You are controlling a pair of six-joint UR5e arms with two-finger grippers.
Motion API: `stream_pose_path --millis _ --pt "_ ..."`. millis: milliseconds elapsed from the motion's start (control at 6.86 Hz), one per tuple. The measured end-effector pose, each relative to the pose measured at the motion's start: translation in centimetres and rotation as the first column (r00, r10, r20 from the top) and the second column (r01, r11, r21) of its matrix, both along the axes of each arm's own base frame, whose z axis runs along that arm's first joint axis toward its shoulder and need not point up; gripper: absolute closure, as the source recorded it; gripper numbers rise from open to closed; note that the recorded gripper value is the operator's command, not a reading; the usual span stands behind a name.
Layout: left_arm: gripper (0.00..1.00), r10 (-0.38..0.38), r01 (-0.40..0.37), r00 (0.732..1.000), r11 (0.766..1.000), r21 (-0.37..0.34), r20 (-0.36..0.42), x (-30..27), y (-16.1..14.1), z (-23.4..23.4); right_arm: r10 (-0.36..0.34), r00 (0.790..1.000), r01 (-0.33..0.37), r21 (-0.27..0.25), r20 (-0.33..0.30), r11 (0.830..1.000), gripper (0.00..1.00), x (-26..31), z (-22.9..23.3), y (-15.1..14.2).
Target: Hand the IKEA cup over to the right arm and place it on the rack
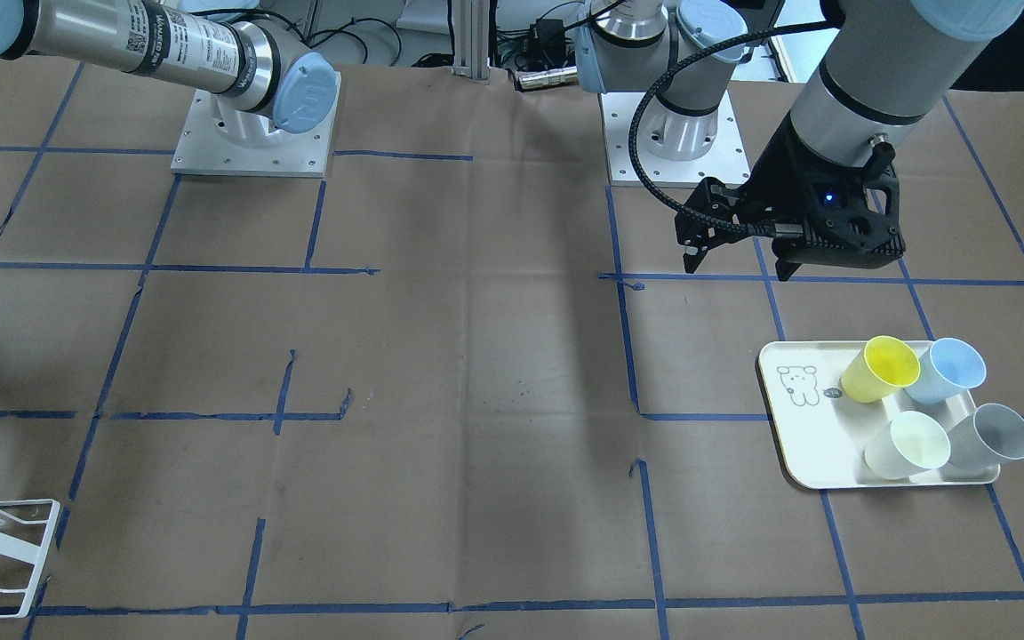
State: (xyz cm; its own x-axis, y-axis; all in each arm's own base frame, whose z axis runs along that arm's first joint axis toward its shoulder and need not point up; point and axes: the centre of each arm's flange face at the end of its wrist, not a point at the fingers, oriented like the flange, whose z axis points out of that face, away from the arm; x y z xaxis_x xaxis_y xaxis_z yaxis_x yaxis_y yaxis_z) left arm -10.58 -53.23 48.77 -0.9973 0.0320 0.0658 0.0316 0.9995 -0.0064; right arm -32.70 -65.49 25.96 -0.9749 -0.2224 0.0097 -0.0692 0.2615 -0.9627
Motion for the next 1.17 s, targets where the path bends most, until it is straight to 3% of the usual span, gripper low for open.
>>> stream_pose_path --millis 292,1021,1167 --pt "0.00 0.004 -0.004 1.000 1.000 -0.003 0.025 0.35 0.10 0.17 -0.002 1.000 0.002 0.000 0.000 1.000 0.30 -0.04 0.15 0.05" --pt "0.00 0.024 -0.024 0.999 1.000 0.008 0.039 0.46 0.09 -0.30 -0.008 1.000 0.008 0.012 0.012 1.000 0.29 -0.03 -0.32 0.23" --pt "0.00 0.024 -0.025 0.999 1.000 0.006 0.039 0.44 0.24 -0.19 -0.009 1.000 0.009 0.015 0.015 1.000 0.22 -0.02 -0.45 0.32"
